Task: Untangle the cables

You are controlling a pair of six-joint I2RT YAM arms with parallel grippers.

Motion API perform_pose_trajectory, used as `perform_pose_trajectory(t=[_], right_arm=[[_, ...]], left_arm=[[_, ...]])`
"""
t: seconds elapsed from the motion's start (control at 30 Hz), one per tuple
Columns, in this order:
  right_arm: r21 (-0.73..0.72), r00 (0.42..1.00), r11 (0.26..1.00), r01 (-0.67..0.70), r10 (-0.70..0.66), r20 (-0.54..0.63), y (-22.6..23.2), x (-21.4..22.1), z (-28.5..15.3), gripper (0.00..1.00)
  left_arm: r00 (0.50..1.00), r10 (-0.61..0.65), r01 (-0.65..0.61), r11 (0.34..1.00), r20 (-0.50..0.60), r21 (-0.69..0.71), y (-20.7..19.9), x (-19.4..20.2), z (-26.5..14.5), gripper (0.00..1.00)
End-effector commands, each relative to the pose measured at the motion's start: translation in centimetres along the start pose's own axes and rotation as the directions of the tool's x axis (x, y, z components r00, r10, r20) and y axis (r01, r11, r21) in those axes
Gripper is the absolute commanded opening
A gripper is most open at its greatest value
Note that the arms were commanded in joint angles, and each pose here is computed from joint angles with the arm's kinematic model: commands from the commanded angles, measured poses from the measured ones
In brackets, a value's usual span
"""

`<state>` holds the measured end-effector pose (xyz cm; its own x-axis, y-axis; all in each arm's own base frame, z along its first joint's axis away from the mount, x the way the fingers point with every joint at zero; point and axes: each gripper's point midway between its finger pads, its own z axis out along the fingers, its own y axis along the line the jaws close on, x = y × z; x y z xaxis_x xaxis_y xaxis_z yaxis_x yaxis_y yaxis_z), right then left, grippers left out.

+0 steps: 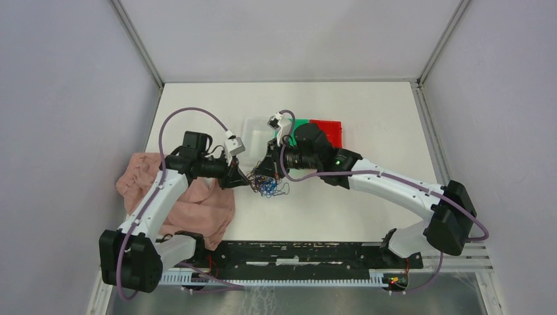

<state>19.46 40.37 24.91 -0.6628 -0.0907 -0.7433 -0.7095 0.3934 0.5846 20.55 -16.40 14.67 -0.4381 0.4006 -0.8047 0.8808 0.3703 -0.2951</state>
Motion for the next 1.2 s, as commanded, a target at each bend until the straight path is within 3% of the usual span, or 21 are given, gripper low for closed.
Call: perform_pose_trajectory(t=[0.0,0.1,0.53,0.8,1.17], right_arm=[[-0.09,0.997,0.995,0.033,-0.026,0.076,3.0,-2.8,-0.6,0.0],[-0.065,0.995,0.996,0.056,-0.05,0.091,3.0,-3.3,-1.5,0.0],[0.048,0.969,0.988,0.143,-0.15,0.194,3.0,-6.5,-6.9,0.0],[0.135,0.931,0.976,0.171,-0.204,0.301,3.1,-10.1,-11.7,0.0],[0.131,0.846,0.972,0.193,-0.232,0.48,6.8,-15.7,-17.8,0.0]], left_arm=[[0.997,0.071,-0.072,0.997,0.044,0.023,-0.5,-1.2,0.0,0.12],[0.995,0.09,-0.089,0.996,0.032,-0.021,0.1,-0.6,0.0,0.03],[0.981,0.11,-0.16,0.924,-0.16,-0.348,6.8,4.7,-0.7,0.03],[0.967,0.123,-0.208,0.888,-0.224,-0.41,8.0,7.0,-1.1,0.03],[0.953,0.142,-0.254,0.858,-0.269,-0.447,8.7,7.9,-1.7,0.03]])
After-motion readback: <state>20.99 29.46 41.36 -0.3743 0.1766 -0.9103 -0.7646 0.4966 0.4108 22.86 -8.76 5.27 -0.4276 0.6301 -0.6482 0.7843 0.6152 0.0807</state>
